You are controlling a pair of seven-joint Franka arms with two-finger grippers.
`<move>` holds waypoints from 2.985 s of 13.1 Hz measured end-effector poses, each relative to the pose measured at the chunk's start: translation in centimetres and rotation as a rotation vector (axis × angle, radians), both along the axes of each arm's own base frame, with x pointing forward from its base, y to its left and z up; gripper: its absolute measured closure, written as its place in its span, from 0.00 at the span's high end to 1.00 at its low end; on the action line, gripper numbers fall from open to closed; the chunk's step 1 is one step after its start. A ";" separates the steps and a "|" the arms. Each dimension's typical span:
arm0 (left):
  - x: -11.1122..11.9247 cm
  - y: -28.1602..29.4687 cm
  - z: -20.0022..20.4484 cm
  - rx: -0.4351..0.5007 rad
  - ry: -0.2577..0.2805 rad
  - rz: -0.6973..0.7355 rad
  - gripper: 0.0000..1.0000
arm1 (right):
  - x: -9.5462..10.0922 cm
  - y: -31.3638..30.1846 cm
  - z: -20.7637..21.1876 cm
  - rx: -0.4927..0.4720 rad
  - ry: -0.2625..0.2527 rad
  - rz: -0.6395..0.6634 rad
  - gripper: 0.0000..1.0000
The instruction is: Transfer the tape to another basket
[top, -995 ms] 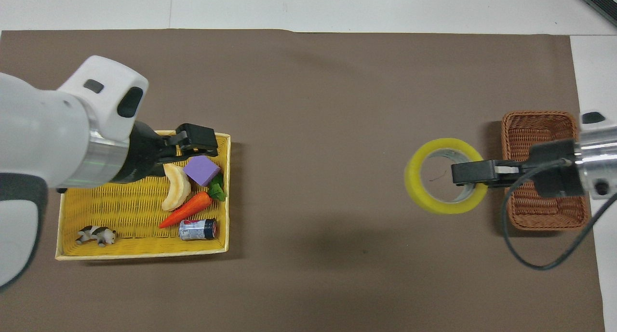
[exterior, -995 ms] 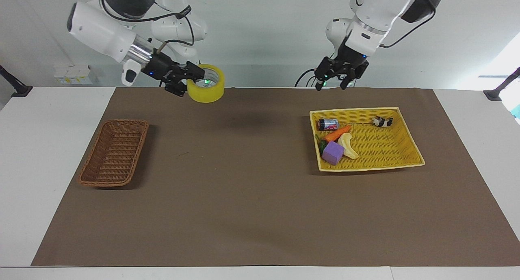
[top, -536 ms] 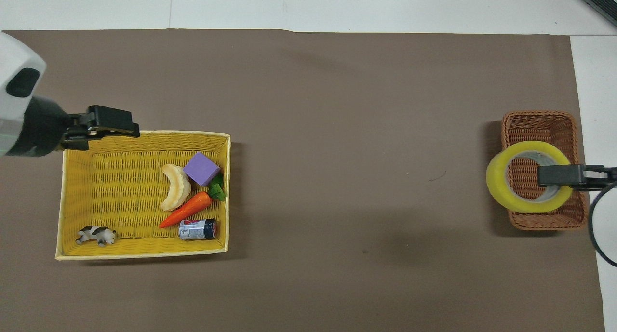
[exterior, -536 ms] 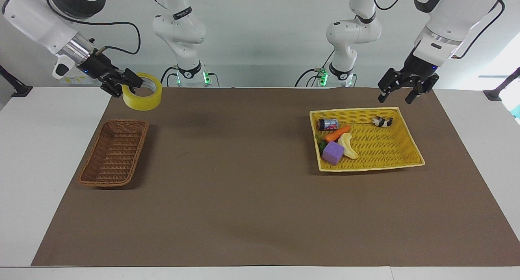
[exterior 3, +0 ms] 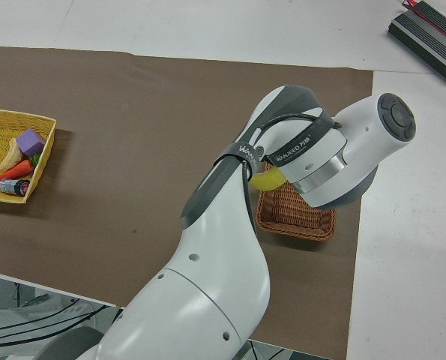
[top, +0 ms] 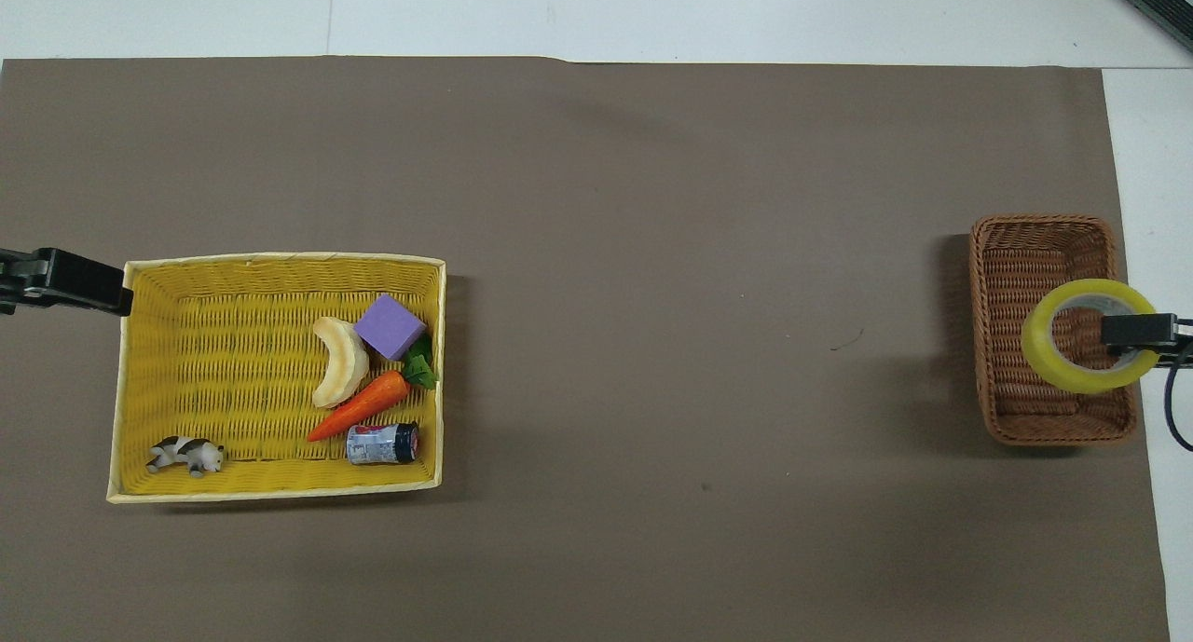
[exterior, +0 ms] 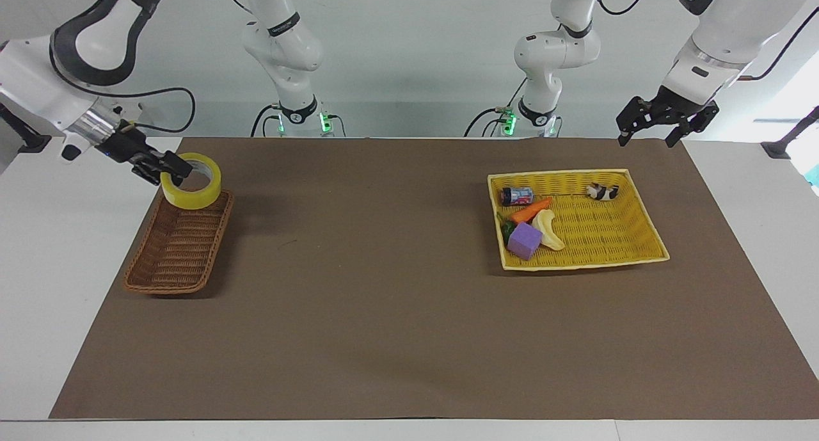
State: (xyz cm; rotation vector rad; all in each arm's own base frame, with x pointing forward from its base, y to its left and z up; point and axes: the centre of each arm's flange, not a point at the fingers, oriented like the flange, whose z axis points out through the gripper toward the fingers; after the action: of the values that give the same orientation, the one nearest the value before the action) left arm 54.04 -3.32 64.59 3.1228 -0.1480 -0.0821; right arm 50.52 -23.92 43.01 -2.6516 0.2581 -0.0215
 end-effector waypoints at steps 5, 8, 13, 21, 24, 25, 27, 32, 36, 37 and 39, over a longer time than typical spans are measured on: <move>0.2 0.0 -0.1 -0.003 0.001 -0.045 1.00 | 1.1 -3.3 -6.6 -0.045 -0.020 0.086 0.04; 0.1 0.0 0.1 -0.003 -0.004 -0.045 1.00 | 1.1 -5.3 -8.4 -0.049 -0.026 0.095 0.04; 0.1 0.0 0.1 -0.003 -0.004 -0.046 1.00 | 1.5 -5.1 -10.1 -0.042 -0.010 0.099 0.32; 0.1 0.0 0.1 -0.003 -0.004 -0.046 1.00 | 3.5 -4.9 -6.5 -0.019 -0.080 0.094 1.00; 0.1 0.0 0.1 -0.003 -0.004 -0.046 1.00 | 5.3 -3.9 -1.4 -0.133 -0.142 0.163 1.00; 0.1 0.0 0.1 -0.003 -0.004 -0.046 1.00 | 6.1 -3.3 0.6 -0.207 -0.162 0.207 1.00; 0.1 0.0 0.1 -0.003 -0.004 -0.046 1.00 | 7.5 -1.3 3.9 -0.292 -0.192 0.272 1.00; 0.1 0.0 0.1 -0.003 -0.004 -0.046 1.00 | 9.1 6.4 9.2 -0.418 -0.142 0.171 1.00; 0.1 0.0 0.1 -0.003 -0.004 -0.046 1.00 | 8.5 14.6 12.8 -0.444 -0.080 0.096 1.00; 0.1 0.0 0.1 -0.003 -0.004 -0.046 1.00 | 8.2 15.9 13.3 -0.444 -0.068 0.085 1.00; 0.1 0.0 0.1 -0.003 -0.004 -0.046 1.00 | 7.7 18.9 14.0 -0.434 -0.036 0.066 1.00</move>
State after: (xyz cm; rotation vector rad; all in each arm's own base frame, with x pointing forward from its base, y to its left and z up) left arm 54.16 -3.33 64.72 3.1176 -0.2199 -0.0756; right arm 58.17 -4.98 57.01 -3.0860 0.1675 -0.1157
